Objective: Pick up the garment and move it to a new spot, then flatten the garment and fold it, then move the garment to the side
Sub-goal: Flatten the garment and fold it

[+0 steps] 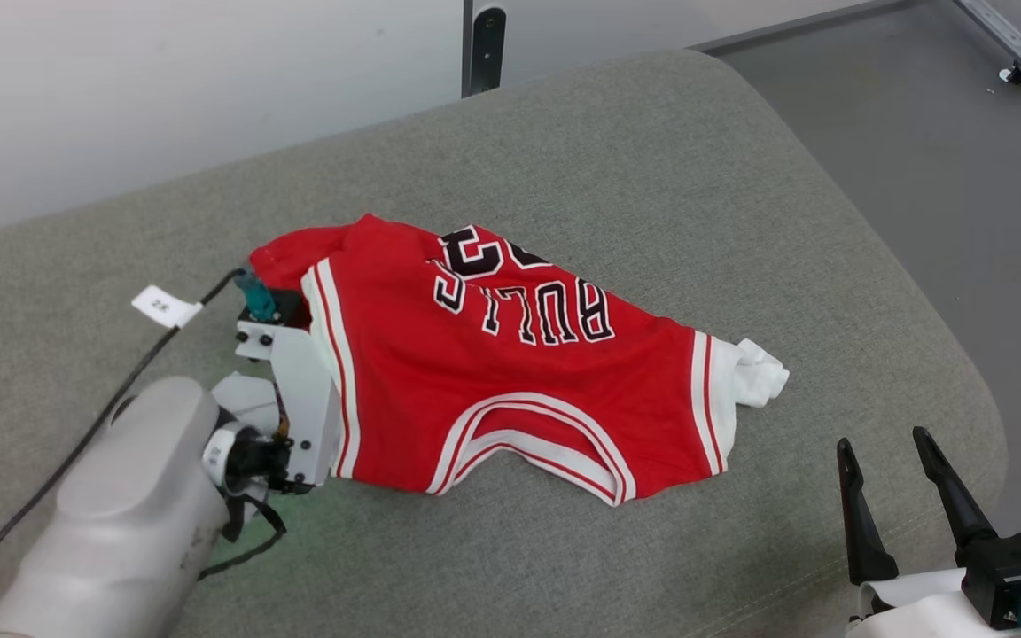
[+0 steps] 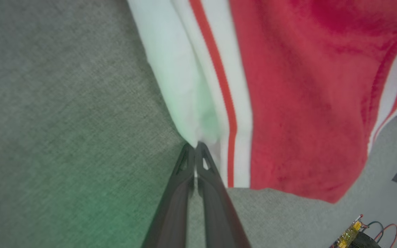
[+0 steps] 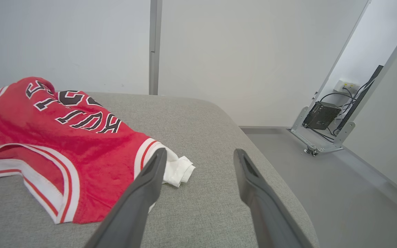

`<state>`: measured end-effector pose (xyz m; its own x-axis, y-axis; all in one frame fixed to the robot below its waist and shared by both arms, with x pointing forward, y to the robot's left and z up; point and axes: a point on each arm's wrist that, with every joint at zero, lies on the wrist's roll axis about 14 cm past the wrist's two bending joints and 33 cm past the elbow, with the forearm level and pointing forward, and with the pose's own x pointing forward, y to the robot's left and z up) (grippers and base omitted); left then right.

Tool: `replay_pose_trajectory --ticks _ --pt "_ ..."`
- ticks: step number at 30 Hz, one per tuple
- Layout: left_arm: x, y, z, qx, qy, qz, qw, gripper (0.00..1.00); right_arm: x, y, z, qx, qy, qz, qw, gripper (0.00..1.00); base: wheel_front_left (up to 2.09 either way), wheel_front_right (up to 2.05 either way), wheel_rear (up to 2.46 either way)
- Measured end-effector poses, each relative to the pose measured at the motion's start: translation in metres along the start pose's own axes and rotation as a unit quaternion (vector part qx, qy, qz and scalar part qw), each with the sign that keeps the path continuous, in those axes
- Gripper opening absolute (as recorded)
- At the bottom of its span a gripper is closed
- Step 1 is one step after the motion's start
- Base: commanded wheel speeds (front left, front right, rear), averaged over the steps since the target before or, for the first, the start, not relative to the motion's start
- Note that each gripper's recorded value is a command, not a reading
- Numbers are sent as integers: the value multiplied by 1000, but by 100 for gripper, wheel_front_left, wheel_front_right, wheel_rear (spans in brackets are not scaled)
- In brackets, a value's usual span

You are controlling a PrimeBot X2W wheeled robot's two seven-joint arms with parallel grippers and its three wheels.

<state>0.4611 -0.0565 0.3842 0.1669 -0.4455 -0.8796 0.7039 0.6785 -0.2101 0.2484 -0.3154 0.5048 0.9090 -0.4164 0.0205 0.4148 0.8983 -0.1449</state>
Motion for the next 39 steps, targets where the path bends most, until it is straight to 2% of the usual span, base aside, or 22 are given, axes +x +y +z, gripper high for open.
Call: replay_pose_trajectory --ticks 12,20,25,39 --pt "-10 11 1 -16 -8 13 1000 0 4 1 0 4 -4 3 1000 100 0 0 0" --pt "-44 68 -12 -55 -31 80 995 0 6 12 -2 -2 -4 23 1000 100 0 0 0" --pt "-69 100 -29 -88 -42 121 988 0 11 24 0 -6 -10 44 999 100 0 0 0" --pt "-127 149 -118 -198 -40 196 960 0 23 64 4 -7 -24 109 994 100 0 0 0"
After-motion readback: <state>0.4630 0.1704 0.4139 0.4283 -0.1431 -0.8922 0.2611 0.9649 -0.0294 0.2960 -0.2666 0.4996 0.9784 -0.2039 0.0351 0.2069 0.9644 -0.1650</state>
